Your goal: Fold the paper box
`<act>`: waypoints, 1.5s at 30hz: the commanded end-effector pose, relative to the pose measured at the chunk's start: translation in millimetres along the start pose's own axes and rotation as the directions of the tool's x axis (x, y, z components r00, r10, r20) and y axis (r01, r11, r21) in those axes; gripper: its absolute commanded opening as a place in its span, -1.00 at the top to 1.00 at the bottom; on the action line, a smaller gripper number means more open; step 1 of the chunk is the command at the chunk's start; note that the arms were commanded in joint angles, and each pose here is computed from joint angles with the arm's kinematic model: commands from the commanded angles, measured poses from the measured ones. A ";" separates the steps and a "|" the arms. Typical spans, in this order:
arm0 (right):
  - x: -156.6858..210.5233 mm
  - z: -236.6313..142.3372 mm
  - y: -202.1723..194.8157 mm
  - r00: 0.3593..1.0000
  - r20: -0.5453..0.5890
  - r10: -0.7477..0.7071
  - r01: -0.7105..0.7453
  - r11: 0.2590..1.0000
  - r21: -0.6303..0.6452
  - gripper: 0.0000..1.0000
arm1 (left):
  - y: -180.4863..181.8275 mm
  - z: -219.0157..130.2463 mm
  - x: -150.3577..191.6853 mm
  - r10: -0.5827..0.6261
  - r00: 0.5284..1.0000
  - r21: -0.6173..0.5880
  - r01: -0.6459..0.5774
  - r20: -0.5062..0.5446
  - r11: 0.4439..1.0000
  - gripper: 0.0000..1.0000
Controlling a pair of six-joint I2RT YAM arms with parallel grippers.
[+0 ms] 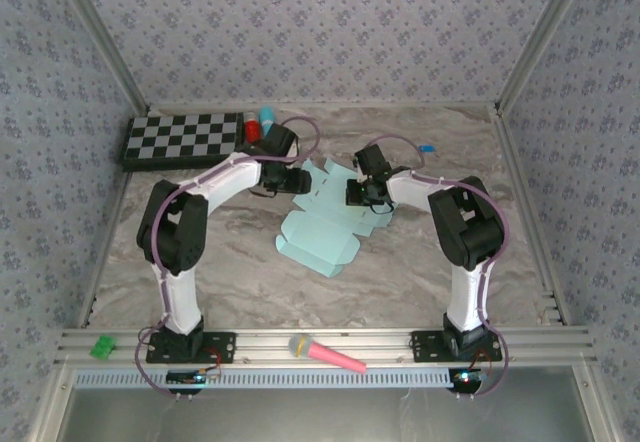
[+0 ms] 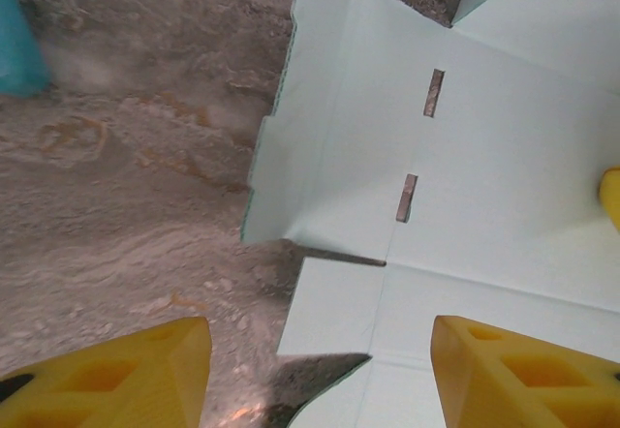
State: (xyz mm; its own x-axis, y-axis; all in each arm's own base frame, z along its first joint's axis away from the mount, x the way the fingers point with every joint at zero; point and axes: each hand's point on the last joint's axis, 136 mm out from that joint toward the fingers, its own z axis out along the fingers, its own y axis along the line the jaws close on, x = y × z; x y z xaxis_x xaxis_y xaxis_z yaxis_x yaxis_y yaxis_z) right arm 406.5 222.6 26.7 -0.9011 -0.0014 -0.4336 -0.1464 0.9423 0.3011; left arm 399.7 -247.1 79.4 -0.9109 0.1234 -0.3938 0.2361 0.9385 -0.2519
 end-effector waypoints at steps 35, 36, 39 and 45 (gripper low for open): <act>40.0 8.5 -28.9 0.991 -0.132 0.029 -0.014 0.994 0.110 1.00 | -39.9 -0.5 15.7 0.004 0.998 0.118 0.003 -0.057 0.993 0.25; 40.6 8.6 -29.1 0.991 -0.133 0.030 -0.015 0.994 0.110 1.00 | -43.2 -1.3 16.3 0.010 0.998 0.126 -0.003 -0.055 0.992 0.25; 40.3 9.4 -29.5 0.991 -0.132 0.029 -0.015 0.994 0.110 1.00 | -55.2 -0.6 21.0 0.037 0.998 0.157 -0.027 -0.060 0.987 0.25; 39.4 9.3 -28.6 0.991 -0.128 0.030 -0.016 0.994 0.108 1.00 | -71.3 10.8 32.4 0.066 0.994 0.187 -0.048 -0.092 0.981 0.25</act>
State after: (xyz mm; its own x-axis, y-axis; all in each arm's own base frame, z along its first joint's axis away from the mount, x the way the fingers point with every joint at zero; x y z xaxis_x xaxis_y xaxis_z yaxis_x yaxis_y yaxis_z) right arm 406.3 222.0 26.5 -0.9019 -0.0010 -0.4320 -0.1446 0.9430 0.2997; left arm 363.0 -302.1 66.9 -0.9283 0.1850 -0.3225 0.3016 0.8821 -0.3619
